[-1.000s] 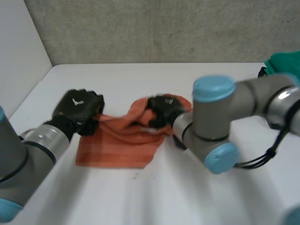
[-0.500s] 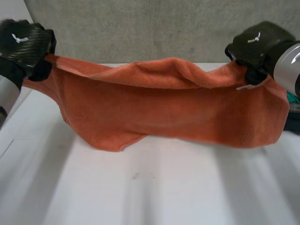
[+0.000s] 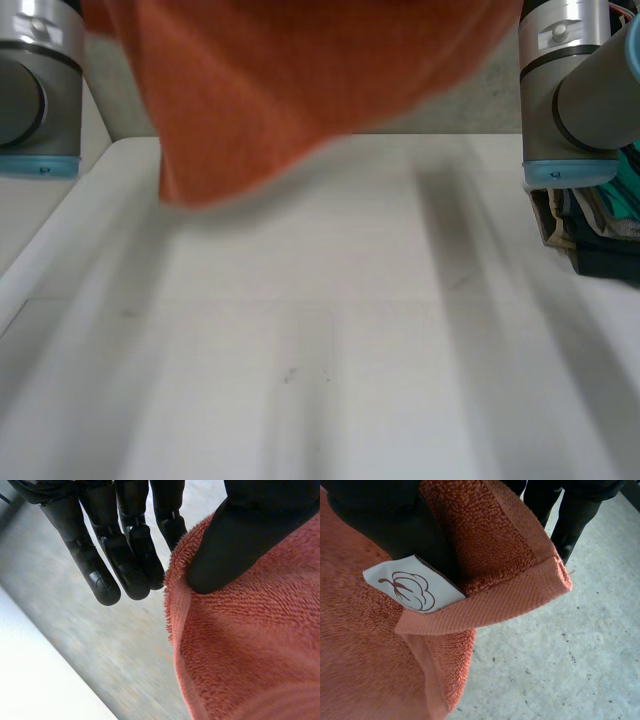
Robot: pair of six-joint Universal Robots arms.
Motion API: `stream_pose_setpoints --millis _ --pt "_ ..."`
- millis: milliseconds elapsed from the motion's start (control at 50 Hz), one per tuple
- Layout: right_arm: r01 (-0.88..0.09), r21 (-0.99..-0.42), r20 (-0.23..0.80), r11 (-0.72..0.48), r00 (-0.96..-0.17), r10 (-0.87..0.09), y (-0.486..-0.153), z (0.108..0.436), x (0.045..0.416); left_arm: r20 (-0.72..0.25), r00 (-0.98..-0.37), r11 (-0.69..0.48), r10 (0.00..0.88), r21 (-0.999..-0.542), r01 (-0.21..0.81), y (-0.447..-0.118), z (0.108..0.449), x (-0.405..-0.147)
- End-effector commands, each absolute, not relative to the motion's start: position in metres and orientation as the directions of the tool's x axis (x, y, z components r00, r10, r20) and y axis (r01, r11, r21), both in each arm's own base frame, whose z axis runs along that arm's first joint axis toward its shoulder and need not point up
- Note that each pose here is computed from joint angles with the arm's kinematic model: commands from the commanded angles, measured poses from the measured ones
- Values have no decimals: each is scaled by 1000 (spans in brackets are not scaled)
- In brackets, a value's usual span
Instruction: Fold the laundry.
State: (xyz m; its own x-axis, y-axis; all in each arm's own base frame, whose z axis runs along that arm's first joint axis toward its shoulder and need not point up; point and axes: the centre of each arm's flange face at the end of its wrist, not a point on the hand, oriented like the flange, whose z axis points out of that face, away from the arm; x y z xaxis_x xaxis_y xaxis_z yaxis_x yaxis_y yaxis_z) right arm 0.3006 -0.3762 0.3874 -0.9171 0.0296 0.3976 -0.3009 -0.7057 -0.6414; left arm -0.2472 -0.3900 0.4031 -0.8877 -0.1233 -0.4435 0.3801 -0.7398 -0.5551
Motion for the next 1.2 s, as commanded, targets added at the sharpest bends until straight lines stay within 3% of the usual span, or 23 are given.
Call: stream_pose_setpoints --millis 20,100,160,240,340,460,580,820,960,1120,1200 --pt "-336 -720 461 -607 -886 -57 -372 350 303 -490 -871 -650 -42 -648 396 -372 358 -244" --pt "-370 -761 514 -533 -845 -148 -370 313 303 -536 -841 -502 74 -749 433 -360 296 -244" --pt "-400 -792 550 -461 -796 -254 -365 275 304 -555 -816 -382 163 -798 466 -346 252 -241" --pt "-457 -828 556 -323 -742 -374 -354 219 301 -557 -780 -254 285 -828 499 -317 201 -244" --pt "-527 -835 538 -161 -716 -445 -339 181 286 -541 -743 -154 393 -836 527 -283 160 -247" --pt "-567 -823 507 -12 -726 -464 -337 157 250 -538 -738 -129 407 -834 537 -271 158 -241" --pt "-568 -823 498 24 -741 -451 -334 155 234 -527 -748 -89 403 -836 541 -276 170 -226" --pt "-539 -840 468 70 -782 -412 -344 155 217 -366 -741 75 563 -870 487 -288 163 -178" --pt "-514 -854 441 82 -798 -411 -344 154 217 -338 -763 112 551 -877 468 -303 155 -161" --pt "-515 -853 439 87 -796 -416 -342 153 218 -290 -750 147 594 -878 455 -304 136 -171" --pt "-518 -850 438 92 -794 -421 -341 150 218 -269 -738 109 618 -901 420 -302 142 -191"
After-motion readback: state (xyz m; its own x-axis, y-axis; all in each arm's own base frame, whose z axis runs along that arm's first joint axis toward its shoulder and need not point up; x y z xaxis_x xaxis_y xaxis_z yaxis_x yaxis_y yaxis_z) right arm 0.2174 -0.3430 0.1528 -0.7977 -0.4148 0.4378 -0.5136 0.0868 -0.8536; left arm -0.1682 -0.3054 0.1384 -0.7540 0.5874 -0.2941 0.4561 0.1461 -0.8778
